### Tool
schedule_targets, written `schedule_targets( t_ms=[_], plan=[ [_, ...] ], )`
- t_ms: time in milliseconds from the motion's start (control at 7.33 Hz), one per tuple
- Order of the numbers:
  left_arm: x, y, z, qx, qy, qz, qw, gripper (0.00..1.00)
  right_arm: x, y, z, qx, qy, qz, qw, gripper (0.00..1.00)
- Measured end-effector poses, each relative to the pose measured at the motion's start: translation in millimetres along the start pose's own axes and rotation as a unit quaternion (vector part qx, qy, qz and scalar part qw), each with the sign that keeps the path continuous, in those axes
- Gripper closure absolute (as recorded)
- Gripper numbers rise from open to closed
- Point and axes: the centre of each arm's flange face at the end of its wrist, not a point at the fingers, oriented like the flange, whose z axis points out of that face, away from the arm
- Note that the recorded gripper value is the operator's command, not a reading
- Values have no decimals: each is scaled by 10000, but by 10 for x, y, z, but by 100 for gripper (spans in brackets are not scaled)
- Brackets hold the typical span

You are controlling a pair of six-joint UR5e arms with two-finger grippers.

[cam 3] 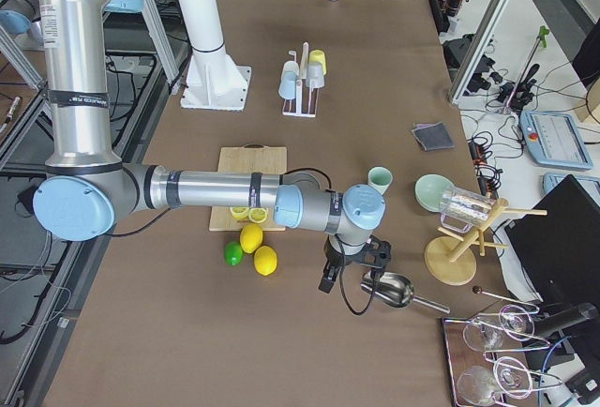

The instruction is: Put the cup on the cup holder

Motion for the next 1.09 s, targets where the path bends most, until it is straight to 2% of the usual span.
schedule_targets(
  t_ms=[1091],
  plan=[
    [-129, 128, 189, -185, 42, -78, 9998, 2, 26, 15, 24, -19, 4, 13, 10000, 0]
  ],
)
